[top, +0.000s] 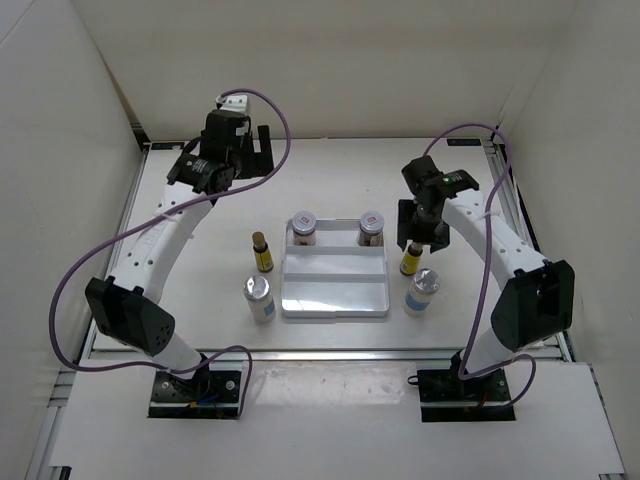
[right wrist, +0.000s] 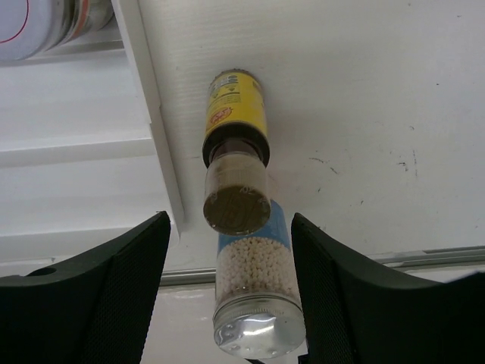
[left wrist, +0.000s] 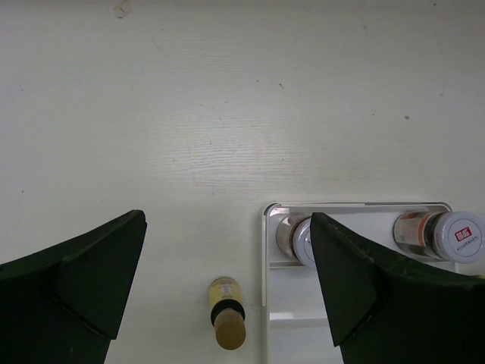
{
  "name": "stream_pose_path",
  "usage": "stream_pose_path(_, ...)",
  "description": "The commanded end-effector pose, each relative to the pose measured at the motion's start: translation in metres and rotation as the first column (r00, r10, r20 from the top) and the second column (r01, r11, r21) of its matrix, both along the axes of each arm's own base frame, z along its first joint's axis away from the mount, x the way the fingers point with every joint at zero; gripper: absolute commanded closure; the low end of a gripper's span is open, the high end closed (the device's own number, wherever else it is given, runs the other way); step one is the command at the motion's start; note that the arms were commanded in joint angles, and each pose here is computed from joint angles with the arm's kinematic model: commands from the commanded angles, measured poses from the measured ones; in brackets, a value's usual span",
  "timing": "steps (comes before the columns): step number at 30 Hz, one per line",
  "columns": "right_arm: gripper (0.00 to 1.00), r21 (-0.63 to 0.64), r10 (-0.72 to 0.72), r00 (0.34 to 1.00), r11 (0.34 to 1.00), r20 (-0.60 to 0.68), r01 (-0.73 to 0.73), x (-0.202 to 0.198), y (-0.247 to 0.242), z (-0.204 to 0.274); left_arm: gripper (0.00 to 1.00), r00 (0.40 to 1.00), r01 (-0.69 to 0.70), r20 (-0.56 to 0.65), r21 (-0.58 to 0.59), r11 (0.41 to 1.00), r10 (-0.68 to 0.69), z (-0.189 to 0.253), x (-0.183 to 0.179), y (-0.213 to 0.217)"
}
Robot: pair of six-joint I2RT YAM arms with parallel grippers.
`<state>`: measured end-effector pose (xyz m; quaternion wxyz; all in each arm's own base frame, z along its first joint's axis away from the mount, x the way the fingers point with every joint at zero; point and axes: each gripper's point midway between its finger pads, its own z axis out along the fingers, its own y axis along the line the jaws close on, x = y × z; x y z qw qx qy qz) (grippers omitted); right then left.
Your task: Organize the condiment bottles
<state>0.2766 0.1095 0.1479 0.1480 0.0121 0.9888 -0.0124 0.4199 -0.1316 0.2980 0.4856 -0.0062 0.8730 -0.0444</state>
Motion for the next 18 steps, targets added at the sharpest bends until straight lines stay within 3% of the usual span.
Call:
stream_pose_path(1, 0.31, 0.017, -0.003, 1.0, 1.0, 0.024, 0.003, 0.01, 0.0, -0.001, 0.0, 0.998, 0.014, 0.058, -0.042, 0.999, -0.012, 0.026, -0.009, 0.001)
stream_pose_path(4, 0.33, 0.021, -0.001, 1.0, 1.0, 0.018, 0.0, 0.016, 0.001, -0.004, 0.0, 0.999, 0.005, 0.05, -0.039, 0.999, -0.003, 0.022, -0.009, 0.005)
stream_pose_path(18, 0.6, 0.017, -0.008, 1.0, 1.0, -0.01, 0.008, 0.022, -0.001, -0.012, 0.0, 0.999, 0.035, 0.016, -0.046, 0.998, -0.034, 0.009, -0.005, -0.004)
